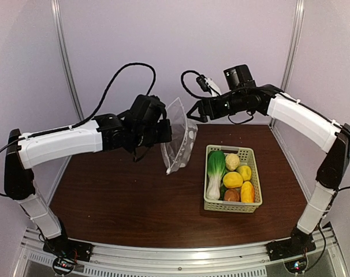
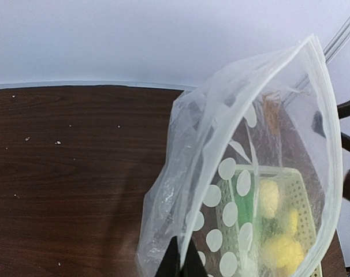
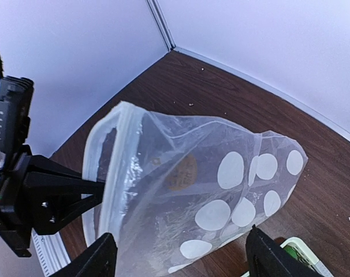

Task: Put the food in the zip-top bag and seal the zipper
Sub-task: Open the zipper food storage bag at the center of the board, then pick up the fake fruit from the bin.

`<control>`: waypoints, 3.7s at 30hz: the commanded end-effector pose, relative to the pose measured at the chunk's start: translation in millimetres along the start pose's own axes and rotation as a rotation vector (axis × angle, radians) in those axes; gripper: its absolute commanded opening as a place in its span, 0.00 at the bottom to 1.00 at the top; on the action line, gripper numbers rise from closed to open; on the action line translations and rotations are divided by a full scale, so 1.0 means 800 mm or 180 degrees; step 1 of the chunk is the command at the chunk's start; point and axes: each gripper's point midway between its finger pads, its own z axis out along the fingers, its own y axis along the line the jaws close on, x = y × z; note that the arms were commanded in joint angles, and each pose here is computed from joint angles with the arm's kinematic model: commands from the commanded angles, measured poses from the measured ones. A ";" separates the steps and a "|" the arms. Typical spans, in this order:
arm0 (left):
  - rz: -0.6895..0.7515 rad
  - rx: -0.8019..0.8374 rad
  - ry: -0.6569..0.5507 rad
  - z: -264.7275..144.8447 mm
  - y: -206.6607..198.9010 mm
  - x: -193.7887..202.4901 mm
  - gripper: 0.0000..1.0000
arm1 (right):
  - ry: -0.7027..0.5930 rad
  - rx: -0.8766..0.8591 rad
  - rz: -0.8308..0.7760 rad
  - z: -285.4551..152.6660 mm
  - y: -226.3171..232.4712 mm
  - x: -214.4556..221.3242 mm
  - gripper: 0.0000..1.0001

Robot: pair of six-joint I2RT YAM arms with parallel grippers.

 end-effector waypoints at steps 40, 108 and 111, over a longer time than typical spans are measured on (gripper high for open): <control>0.0137 -0.0511 -0.0127 0.001 0.073 0.037 0.00 | 0.0641 -0.0489 -0.1023 0.015 0.073 0.039 0.79; 0.1275 0.0154 0.1486 0.021 0.058 0.089 0.00 | 0.2205 0.0376 -0.1861 -0.038 -0.128 0.335 0.56; 0.1126 0.0173 0.1487 0.021 0.061 0.086 0.00 | 0.2081 0.0376 -0.1839 -0.048 -0.118 0.314 0.49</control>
